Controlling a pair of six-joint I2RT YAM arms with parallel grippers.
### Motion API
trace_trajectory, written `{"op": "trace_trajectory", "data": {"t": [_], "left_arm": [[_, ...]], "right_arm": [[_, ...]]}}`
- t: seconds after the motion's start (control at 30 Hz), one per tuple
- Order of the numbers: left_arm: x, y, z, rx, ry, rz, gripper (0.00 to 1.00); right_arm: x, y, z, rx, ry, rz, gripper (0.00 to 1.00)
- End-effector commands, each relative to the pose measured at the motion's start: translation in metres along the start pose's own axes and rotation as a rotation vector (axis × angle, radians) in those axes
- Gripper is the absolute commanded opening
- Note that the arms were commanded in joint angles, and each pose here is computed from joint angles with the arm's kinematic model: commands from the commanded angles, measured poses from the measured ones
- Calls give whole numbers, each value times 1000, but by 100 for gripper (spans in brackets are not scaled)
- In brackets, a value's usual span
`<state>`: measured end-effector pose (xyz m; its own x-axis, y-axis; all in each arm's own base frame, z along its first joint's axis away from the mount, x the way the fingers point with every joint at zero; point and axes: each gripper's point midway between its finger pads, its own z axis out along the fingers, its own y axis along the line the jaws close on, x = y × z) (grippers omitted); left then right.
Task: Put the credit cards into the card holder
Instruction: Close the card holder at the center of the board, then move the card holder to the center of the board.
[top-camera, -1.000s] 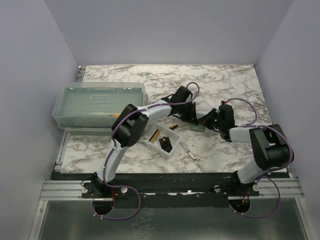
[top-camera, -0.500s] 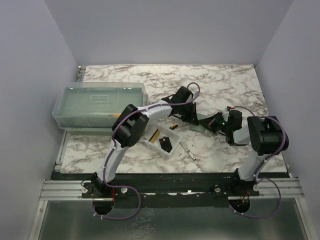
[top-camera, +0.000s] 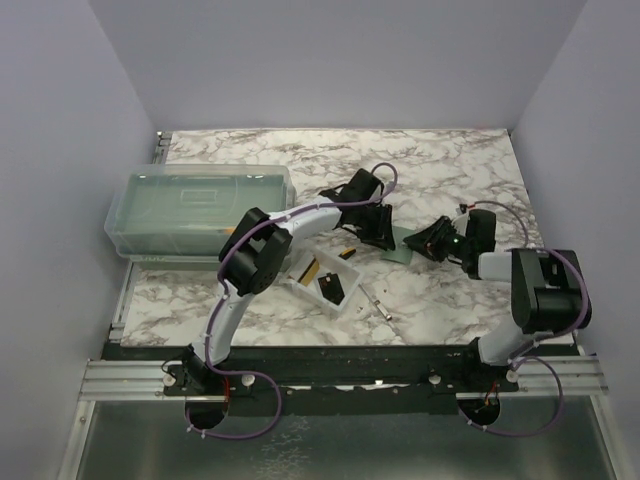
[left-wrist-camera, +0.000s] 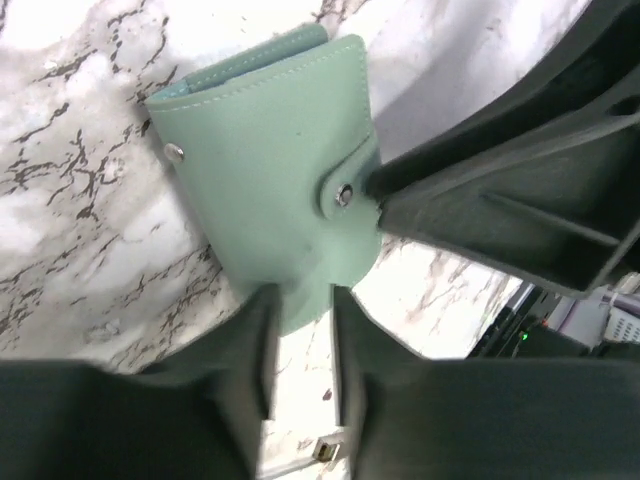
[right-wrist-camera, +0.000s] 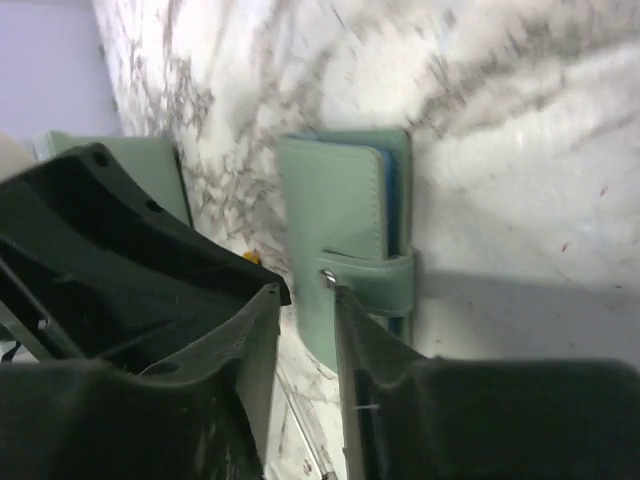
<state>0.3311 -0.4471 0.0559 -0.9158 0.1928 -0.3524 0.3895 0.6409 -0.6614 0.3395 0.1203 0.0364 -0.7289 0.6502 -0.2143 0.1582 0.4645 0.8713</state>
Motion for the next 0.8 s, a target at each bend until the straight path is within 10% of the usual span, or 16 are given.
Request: {"op": "trace_trajectory", "data": {"t": [0.0,0.27,0.77], "left_arm": [[-36,-70,-67,103,-89,88,43],[-46,-137,-155,202,-207,172,75],[-36,-126,-306,-87,-613,199,83]], "right_arm": [[-5,-17,-34,272,59,-215,38],[-8,9,-58,427,104,-359,99],[-4,-6,8,919,59,-521,100]]}}
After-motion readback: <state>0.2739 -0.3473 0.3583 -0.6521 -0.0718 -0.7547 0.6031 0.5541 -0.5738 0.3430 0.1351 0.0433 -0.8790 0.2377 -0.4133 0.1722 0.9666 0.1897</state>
